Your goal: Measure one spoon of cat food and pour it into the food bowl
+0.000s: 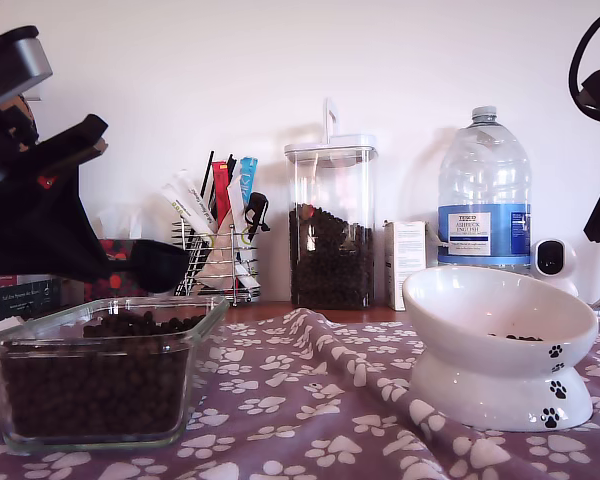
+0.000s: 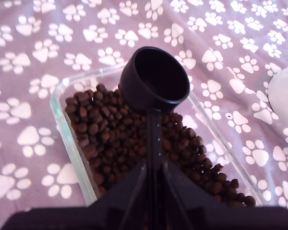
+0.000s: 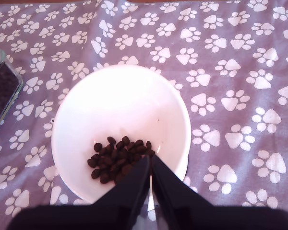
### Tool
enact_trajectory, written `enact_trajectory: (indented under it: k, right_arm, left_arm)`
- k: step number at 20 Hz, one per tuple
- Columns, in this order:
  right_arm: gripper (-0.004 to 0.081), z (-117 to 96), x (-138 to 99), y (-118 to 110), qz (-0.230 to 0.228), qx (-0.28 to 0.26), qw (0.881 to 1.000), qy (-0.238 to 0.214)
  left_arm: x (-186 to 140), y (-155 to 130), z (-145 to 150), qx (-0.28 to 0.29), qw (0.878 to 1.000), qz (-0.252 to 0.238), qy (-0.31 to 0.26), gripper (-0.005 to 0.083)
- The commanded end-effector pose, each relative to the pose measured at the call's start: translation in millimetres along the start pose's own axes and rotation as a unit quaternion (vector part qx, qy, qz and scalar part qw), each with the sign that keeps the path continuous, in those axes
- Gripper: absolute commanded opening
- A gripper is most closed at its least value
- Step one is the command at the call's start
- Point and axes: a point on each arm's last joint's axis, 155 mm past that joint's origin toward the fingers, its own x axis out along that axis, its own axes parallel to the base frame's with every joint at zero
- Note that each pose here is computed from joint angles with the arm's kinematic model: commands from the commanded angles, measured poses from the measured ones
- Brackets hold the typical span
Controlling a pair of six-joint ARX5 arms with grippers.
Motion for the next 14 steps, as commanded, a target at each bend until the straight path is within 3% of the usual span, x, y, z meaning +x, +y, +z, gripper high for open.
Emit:
enact_trajectory:
  k: [1,3,5,6,10,12,14]
  right_arm:
    - [-0.001,9,-1,1,0.0,-0.002,1.0,-0.011]
    - [-0.001,9,-1,1,0.001,-0.002,1.0,-0.012]
    - [-0.001,9,-1,1,0.001,-0.002,1.0,-0.012]
    - [-0.001,9,-1,1,0.001,-0.002,1.0,-0.012]
    - [-0.001,9,-1,2,0.002,-0.002,1.0,-0.012]
    - [-0.001,12,-1,4,0.007,-0.003,1.0,-0.018]
    - [-0.0011,30,-3,5,0.01,-0.005,0.998,-0.054]
  left_arm:
    - [6,1,-1,-0.004,1.0,0.001,0.008,-0.002]
    - [10,3,-8,-0.006,1.0,0.005,0.023,0.0044]
    - [10,3,-10,-0.006,1.0,0.006,0.026,0.0248]
    - [9,1,-7,-0.001,1.0,0.001,0.024,0.0307]
    - [-4,-13,17,0.0,1.0,-0.018,0.009,0.0178]
    - [-14,-17,26,0.014,1.0,-0.021,0.002,-0.0009]
    - [-25,-14,37,0.055,0.998,-0.009,-0.021,-0.0019]
